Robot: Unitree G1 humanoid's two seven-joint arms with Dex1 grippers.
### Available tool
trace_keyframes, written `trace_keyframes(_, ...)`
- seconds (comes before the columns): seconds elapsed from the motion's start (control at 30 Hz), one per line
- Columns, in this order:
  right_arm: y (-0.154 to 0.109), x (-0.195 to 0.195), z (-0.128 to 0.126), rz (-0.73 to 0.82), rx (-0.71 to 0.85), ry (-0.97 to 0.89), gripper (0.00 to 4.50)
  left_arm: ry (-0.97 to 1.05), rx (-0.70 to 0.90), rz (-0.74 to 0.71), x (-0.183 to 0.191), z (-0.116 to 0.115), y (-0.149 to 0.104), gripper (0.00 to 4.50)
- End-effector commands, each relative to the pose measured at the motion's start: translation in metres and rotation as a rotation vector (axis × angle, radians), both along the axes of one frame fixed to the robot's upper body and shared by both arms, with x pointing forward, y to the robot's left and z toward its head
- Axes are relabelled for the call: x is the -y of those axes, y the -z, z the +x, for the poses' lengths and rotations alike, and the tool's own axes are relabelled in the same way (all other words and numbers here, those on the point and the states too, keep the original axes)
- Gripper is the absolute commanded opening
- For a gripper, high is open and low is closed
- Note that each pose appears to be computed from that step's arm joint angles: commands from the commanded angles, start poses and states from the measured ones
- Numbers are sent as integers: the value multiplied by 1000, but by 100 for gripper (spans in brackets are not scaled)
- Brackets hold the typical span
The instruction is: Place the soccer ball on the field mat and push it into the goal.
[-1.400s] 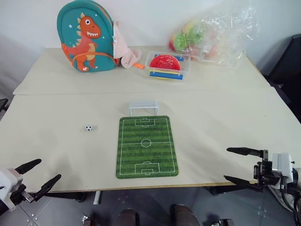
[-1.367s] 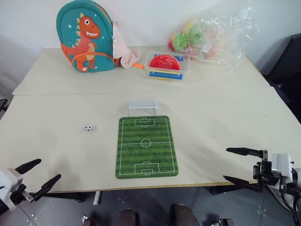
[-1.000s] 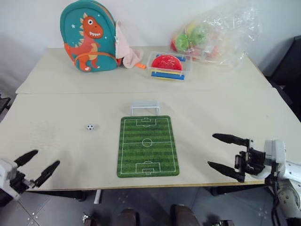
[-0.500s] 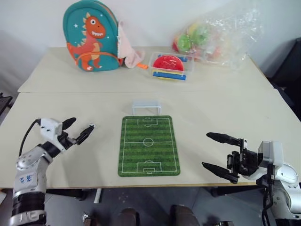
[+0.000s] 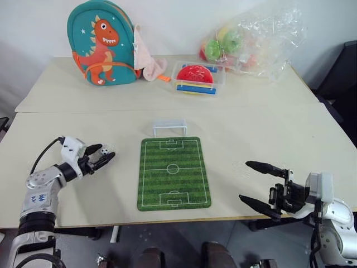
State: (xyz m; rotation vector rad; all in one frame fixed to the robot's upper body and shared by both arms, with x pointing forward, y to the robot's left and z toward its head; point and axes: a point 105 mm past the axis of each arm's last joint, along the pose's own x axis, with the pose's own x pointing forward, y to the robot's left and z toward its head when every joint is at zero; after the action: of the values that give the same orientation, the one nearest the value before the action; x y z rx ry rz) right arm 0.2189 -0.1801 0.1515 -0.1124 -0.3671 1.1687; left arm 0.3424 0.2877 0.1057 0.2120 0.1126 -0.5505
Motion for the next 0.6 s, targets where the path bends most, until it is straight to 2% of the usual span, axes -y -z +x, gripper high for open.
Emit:
trace_keyframes(0.03,-4,2,-3,1,35,16,450,3,-3,-1,-1,-2,1,177)
trace_keyframes(0.13,-4,2,-3,1,37,16,450,8,0,-7,0,-2,1,91)
trace_keyframes(0.17,-4,2,-3,0,37,16,450,7,5,-13,1,-1,0,83)
trace_keyframes(0.33,-9,8,0,-32,38,27,450,194,151,-78,20,-15,-44,83)
trace_keyframes(0.5,-11,25,-4,-93,13,26,450,538,65,12,73,-43,-62,83)
trace_keyframes(0.6,-6,39,-13,-159,-39,-7,450,749,-16,95,120,-60,-58,83)
